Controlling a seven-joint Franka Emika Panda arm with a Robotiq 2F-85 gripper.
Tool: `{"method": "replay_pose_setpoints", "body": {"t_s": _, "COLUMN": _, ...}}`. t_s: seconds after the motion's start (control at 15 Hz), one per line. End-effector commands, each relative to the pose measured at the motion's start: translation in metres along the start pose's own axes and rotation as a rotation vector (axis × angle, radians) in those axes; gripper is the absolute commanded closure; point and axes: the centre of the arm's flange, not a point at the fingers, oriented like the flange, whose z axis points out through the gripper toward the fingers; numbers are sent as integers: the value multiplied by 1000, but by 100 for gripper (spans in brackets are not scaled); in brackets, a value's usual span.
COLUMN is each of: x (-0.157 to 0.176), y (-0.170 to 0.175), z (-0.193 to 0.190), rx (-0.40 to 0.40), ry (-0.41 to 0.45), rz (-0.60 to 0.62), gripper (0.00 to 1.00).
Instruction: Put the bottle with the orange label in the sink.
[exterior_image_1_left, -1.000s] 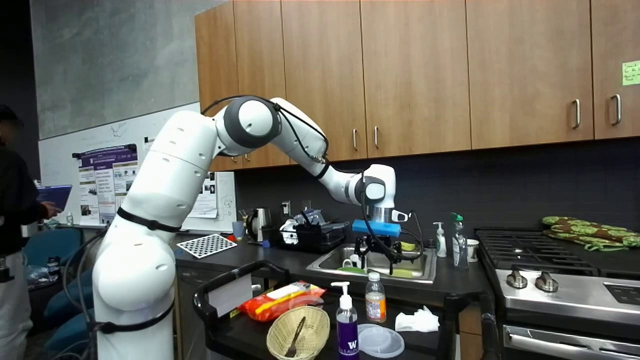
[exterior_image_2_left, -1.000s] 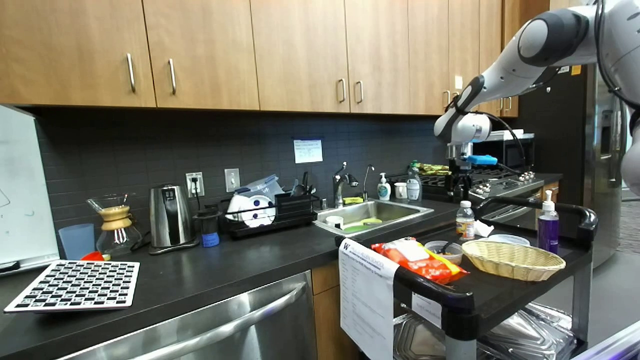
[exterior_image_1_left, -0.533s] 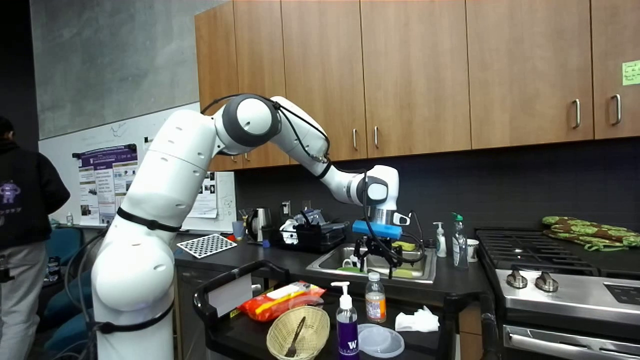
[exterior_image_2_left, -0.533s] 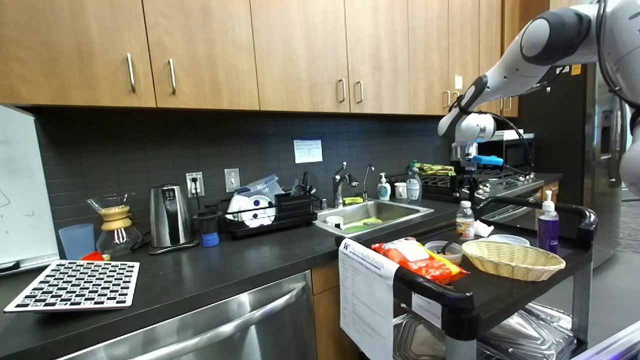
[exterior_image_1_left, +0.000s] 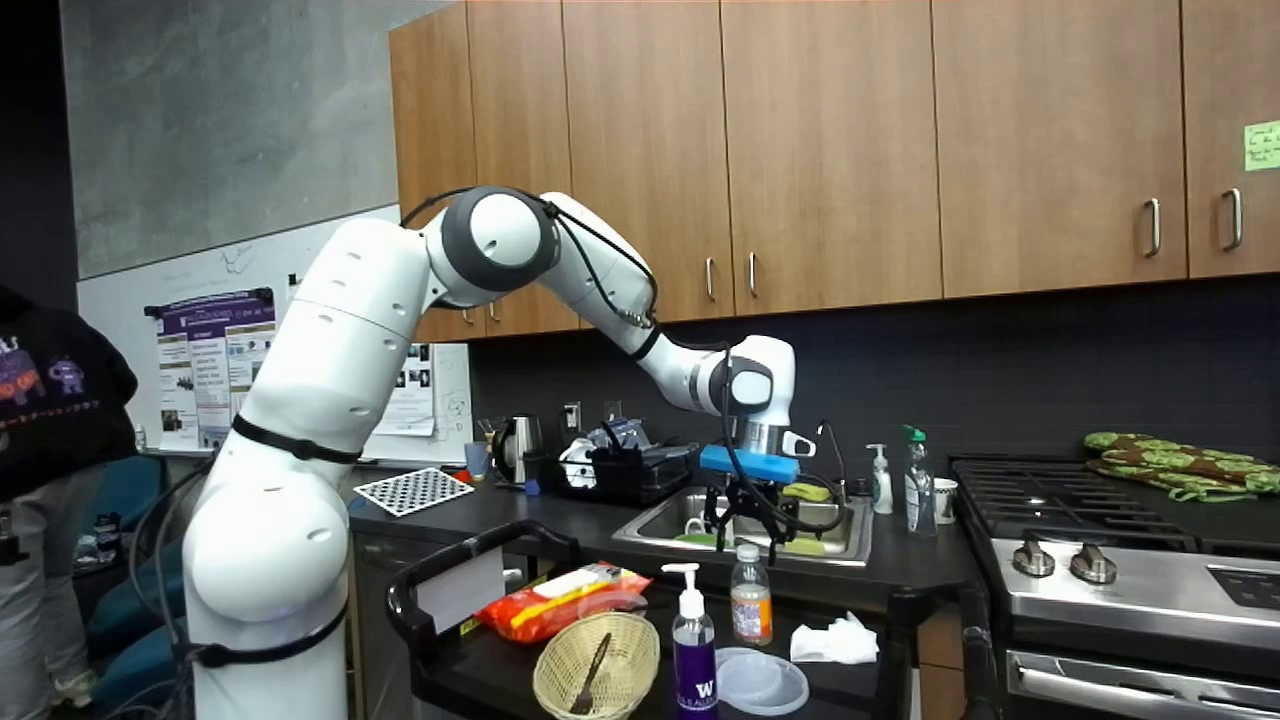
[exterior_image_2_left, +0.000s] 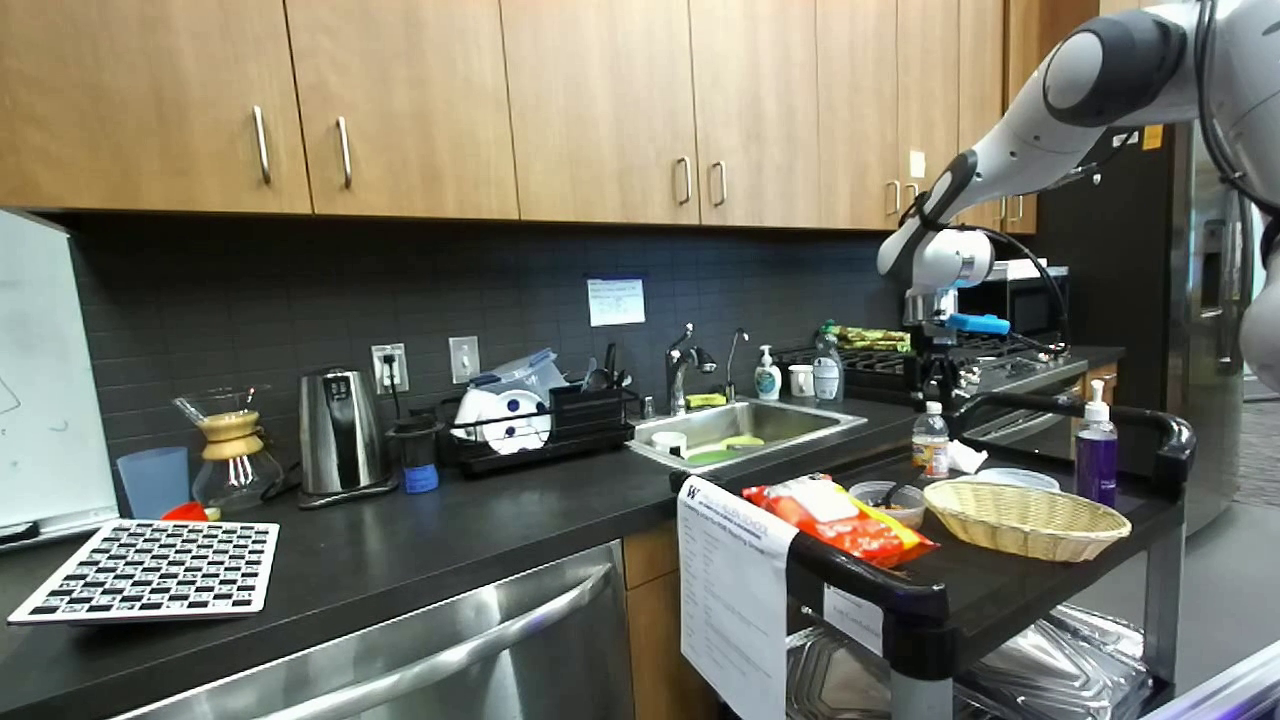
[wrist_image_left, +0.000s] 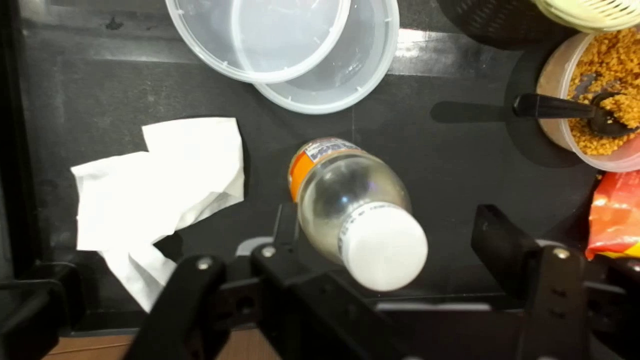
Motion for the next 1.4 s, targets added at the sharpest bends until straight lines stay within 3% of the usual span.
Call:
{"method": "replay_pose_setpoints", "body": {"t_s": 0.0, "x": -13, "y": -8, "z": -7, "rx": 2, "ry": -1, "rz": -10, "gripper": 42}}
{"method": "replay_pose_setpoints", "body": {"t_s": 0.33, "x": -13, "y": -11, "z": -12, "rx": -6, "ry": 3, "rz": -14, "gripper": 81}}
{"method": "replay_pose_setpoints", "body": {"t_s": 0.6, "x": -16, "y": -16, "z": -22, "rx": -21, "ry": 11, "rz": -18, "gripper": 99}}
{"method": "replay_pose_setpoints", "body": {"t_s": 0.8, "x": -19, "y": -17, "z": -27, "rx": -40, "ry": 11, "rz": -19, "gripper": 100}}
{"method": "replay_pose_setpoints", "body": {"t_s": 0.93, "x": -20, "y": -17, "z": -28, "rx": -49, "ry": 8, "rz": -19, "gripper": 73}}
{"method": "replay_pose_setpoints", "body": {"t_s": 1.33, "x": -19, "y": -10, "z": -39, "rx": -71, "ry": 14, "rz": -29, "gripper": 37}}
